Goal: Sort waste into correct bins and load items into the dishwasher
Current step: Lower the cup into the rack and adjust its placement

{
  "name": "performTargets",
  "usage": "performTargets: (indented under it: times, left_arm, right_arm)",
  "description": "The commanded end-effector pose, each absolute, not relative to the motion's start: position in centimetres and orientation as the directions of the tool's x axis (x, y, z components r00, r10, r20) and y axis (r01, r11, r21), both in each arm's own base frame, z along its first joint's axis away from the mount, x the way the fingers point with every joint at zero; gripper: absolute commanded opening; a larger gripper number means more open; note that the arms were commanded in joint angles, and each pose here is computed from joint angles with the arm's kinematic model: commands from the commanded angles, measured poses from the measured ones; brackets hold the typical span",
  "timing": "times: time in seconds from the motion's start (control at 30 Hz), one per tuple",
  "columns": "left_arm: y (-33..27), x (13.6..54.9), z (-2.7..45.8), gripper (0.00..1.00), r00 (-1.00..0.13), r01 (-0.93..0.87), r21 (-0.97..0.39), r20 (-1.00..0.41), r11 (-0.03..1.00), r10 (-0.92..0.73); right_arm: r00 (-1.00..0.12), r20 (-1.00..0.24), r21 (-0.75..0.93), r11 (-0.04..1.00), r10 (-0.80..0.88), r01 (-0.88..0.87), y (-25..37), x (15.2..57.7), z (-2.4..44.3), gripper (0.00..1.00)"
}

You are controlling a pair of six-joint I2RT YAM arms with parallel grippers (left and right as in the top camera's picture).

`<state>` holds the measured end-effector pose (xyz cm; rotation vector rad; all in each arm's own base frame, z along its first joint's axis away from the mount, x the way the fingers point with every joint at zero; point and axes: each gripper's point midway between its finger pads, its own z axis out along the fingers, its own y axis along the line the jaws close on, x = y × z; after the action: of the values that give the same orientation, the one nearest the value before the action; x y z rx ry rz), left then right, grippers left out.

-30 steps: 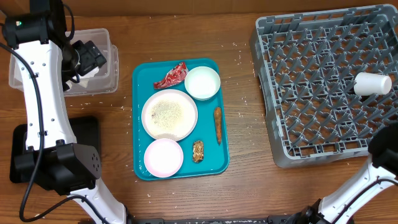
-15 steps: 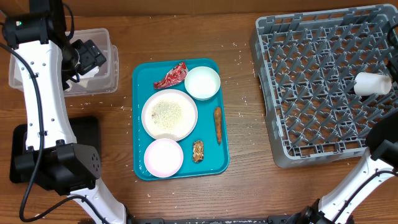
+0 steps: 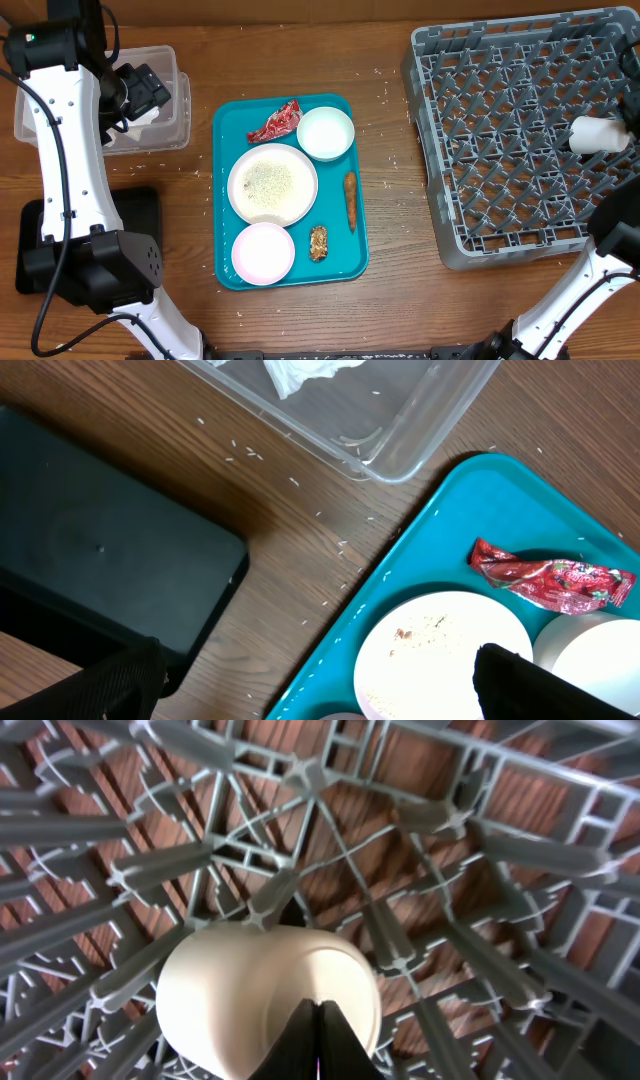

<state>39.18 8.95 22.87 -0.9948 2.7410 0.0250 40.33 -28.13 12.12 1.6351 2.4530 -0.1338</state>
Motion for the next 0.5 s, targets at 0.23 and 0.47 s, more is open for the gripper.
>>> performTargets:
  times: [0.23, 0.47]
  left_arm:
    - [9.1, 39.2, 23.2, 1.00, -0.754, -0.622, -0.049, -0.232, 0.782, -0.614]
    - [9.2, 39.2, 23.2, 1.00, -0.754, -0.622, -0.049, -0.232, 0.782, -0.614]
  right_arm:
    - [-0.442, -0.165, 0.131, 0.464, 0.882, 0.876, -25.8, 42.6, 11.7, 0.04]
    - [-0.463, -0.119, 0.190, 0.478, 0.878, 0.858, -24.0, 43.2, 12.2, 0.04]
